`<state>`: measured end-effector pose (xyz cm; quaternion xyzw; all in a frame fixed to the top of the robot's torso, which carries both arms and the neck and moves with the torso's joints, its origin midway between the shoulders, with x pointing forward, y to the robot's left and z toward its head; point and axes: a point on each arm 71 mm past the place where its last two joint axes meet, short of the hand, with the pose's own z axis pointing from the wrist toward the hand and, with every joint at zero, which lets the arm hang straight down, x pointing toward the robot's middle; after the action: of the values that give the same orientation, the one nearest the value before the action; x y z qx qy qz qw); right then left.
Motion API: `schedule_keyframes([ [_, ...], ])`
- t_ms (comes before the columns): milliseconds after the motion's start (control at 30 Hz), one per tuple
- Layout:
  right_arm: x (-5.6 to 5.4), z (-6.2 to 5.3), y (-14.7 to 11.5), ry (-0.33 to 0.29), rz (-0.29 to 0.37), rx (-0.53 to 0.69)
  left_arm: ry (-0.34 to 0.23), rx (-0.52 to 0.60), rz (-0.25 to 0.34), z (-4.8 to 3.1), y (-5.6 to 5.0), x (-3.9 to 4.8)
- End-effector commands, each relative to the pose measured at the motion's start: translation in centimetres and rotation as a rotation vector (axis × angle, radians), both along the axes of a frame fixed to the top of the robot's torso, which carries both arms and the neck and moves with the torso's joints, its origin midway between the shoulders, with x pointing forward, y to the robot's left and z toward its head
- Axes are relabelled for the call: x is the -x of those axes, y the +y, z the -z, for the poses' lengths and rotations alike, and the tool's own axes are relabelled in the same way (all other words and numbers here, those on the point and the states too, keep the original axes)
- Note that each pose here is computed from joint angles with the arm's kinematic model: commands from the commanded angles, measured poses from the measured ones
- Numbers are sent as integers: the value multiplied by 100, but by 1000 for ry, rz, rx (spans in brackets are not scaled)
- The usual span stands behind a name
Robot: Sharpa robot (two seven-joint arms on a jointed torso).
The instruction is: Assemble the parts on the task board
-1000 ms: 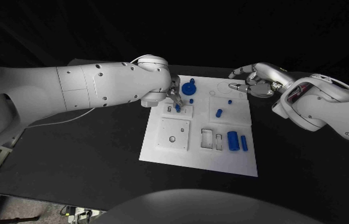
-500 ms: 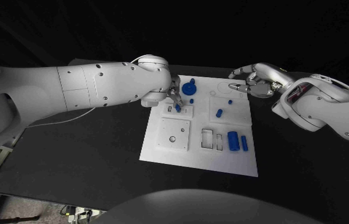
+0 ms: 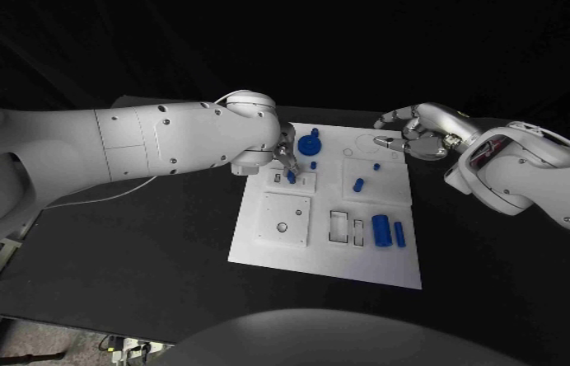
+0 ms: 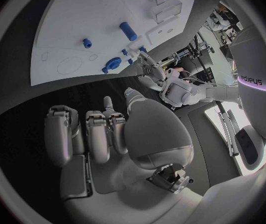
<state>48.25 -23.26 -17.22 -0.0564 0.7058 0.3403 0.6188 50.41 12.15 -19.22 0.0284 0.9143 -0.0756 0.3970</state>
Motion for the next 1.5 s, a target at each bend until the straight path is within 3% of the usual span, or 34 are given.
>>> schedule_keyframes([
  [33,7,7,7,3,-13,6,17,1,13,15,-21,17],
  [933,10,14,0,2,-13,5,12,-11,17,33,-16,15],
  [1500,17,32,-10,6,-12,6,29,-21,25,95,-26,36],
])
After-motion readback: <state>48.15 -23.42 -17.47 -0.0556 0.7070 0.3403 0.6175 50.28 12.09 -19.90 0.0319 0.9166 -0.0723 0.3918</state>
